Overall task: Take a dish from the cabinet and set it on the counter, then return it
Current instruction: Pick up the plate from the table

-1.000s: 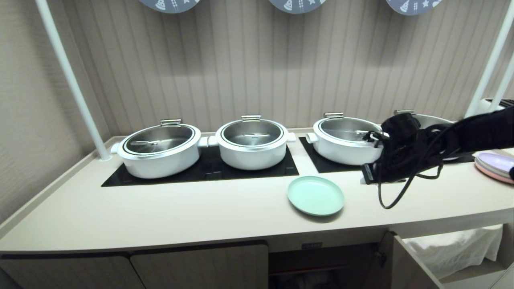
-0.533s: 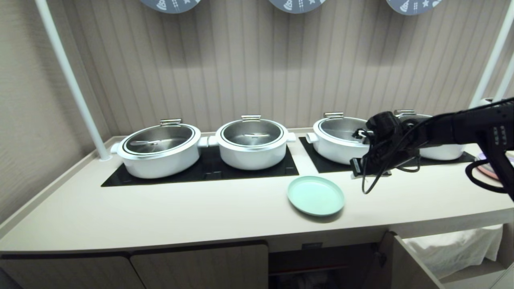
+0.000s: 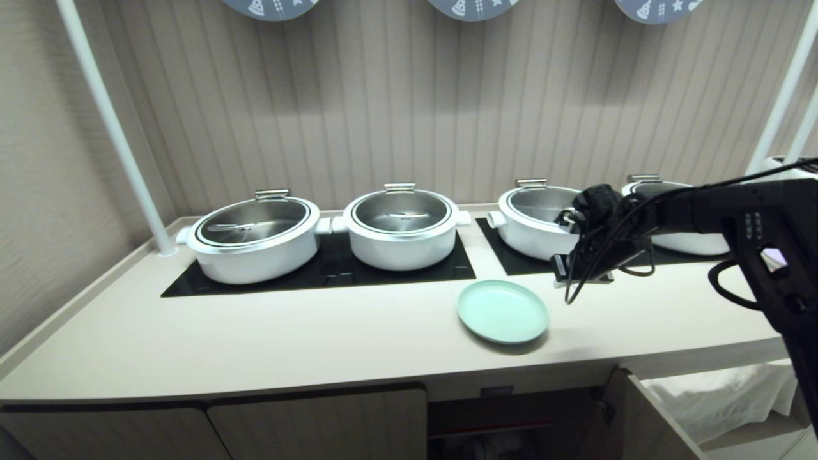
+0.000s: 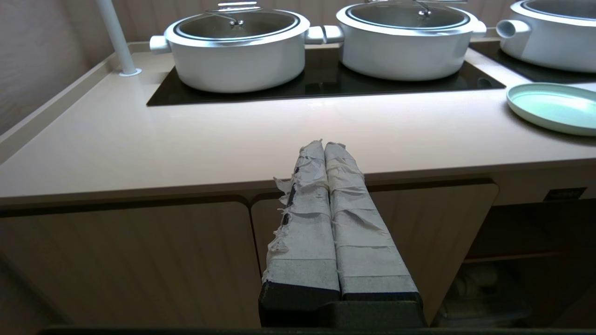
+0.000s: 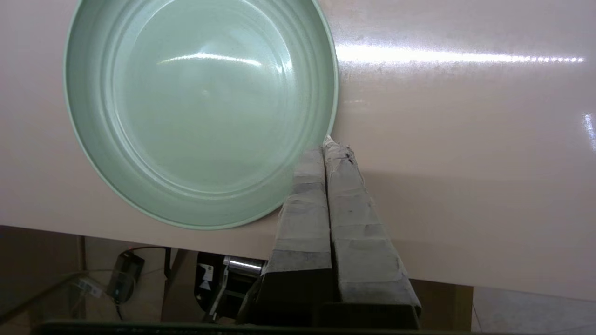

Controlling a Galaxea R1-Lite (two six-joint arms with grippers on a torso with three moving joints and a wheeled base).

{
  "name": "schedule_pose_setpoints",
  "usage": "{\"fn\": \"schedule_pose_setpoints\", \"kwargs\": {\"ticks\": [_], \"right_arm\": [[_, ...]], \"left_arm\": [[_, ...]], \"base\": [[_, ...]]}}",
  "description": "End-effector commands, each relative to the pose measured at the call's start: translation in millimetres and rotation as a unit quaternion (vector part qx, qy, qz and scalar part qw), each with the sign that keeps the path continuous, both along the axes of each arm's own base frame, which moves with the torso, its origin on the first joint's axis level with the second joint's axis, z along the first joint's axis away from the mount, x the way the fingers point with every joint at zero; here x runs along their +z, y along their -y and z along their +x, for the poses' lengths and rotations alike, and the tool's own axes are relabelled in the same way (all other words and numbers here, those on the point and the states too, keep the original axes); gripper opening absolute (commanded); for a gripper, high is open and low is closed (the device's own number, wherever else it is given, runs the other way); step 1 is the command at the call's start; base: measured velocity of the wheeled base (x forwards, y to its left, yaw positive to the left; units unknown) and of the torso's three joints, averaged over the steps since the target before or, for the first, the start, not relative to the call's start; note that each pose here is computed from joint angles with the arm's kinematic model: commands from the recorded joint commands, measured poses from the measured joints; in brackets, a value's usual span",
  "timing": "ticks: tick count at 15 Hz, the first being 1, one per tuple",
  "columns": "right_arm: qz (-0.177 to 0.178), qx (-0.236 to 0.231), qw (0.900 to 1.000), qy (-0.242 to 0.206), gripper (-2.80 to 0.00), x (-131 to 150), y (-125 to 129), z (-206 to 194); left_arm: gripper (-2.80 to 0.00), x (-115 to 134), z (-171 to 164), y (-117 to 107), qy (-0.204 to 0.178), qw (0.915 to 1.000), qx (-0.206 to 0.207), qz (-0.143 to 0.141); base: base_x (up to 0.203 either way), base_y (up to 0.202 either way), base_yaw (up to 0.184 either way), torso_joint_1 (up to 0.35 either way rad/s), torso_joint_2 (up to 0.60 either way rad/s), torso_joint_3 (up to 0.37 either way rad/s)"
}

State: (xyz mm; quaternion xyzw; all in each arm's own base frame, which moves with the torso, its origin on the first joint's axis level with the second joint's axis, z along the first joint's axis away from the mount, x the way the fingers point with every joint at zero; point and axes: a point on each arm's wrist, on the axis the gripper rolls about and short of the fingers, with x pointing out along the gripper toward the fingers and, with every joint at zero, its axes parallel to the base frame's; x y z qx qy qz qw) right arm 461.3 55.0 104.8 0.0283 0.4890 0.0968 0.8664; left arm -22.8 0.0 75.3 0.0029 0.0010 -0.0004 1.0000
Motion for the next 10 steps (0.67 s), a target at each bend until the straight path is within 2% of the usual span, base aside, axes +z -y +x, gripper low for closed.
{"fn": "schedule_pose_setpoints", "kwargs": {"ticks": [1,2,10], "right_arm": [[-0.001,0.001,1.0,-0.006,-2.5,-7,-1,3],[-0.001,0.0,1.0,-0.007,0.0,-8,0,4],[-0.012,-0.001,1.0,-0.019,0.0,-27,-5,9]], "left_arm": [[-2.8,0,0,0,0.0,1.0,0.0,0.0],[-2.8,0,0,0,0.0,1.0,0.0,0.0],[-2.8,0,0,0,0.0,1.0,0.0,0.0]], "base": [[0.0,0.0,0.0,0.0,0.0,0.0],[0.0,0.0,0.0,0.0,0.0,0.0],[0.0,0.0,0.0,0.0,0.0,0.0]]}}
